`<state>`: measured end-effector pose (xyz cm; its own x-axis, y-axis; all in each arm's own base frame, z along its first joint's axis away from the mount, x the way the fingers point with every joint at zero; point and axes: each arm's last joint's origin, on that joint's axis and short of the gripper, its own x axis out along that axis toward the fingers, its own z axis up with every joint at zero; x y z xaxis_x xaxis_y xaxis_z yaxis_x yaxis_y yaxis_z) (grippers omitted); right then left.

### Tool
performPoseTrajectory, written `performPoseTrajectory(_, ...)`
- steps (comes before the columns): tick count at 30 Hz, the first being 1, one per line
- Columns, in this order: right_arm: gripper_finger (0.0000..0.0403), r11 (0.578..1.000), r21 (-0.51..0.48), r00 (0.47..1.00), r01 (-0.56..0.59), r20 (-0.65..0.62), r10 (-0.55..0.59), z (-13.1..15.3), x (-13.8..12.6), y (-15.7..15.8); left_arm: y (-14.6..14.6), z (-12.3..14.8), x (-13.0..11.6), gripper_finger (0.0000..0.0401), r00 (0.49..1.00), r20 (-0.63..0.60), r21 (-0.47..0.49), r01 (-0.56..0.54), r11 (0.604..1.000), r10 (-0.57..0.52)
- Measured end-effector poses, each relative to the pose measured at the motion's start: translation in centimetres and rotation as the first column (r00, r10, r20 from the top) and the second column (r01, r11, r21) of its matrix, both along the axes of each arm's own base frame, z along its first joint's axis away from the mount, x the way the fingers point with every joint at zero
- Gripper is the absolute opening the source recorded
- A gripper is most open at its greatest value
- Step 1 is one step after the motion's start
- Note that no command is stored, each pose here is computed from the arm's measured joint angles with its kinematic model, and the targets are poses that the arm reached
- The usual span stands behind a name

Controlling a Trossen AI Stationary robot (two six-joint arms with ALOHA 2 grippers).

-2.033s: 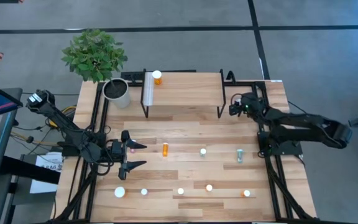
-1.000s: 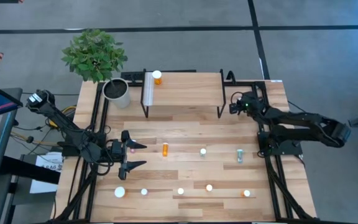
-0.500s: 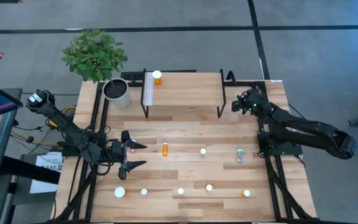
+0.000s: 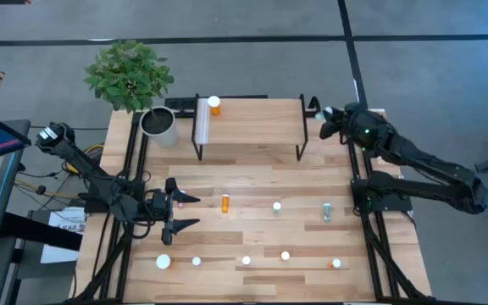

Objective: Pick and place medicine bottles onto shelf by color
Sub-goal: Put the top right green pill bottle on the shelf

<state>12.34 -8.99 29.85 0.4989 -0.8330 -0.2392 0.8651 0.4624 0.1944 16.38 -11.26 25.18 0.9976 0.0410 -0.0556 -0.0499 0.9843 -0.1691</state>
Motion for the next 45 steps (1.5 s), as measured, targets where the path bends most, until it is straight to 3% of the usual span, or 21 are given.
performPoseTrajectory(8, 0.0140, 0.994, -0.056, 0.995, -0.092, 0.027, 0.093, 4.1, 2.7, 0.1, 0.0, 0.1, 0.0, 0.0277, 1.000, 0.011, 0.000, 0.000, 1.000, 0.000)
performPoseTrajectory(23, 0.0145, 0.965, -0.078, 0.968, -0.249, -0.064, 0.244, 8.1, 14.0, -3.4, 0.2, 0.5, 0.2, 0.0277, 0.999, 0.041, 0.011, -0.013, 1.000, 0.013)
performPoseTrajectory(27, 0.0145, 0.950, -0.069, 0.949, -0.304, -0.115, 0.295, 8.6, 17.0, -4.5, 0.6, 1.8, 0.3, 0.0277, 0.996, 0.088, 0.019, -0.031, 0.999, 0.029)
performPoseTrajectory(33, 0.0143, 0.917, -0.029, 0.903, -0.398, -0.189, 0.386, 7.9, 21.0, -6.2, 1.2, 3.6, 0.5, 0.0277, 0.990, 0.138, 0.026, -0.045, 0.999, 0.041)
performPoseTrajectory(45, 0.0142, 0.905, 0.084, 0.853, -0.417, -0.308, 0.421, 3.9, 25.4, -9.5, 2.4, 2.9, 1.2, 0.0277, 0.993, 0.087, 0.008, -0.077, 0.997, 0.076)
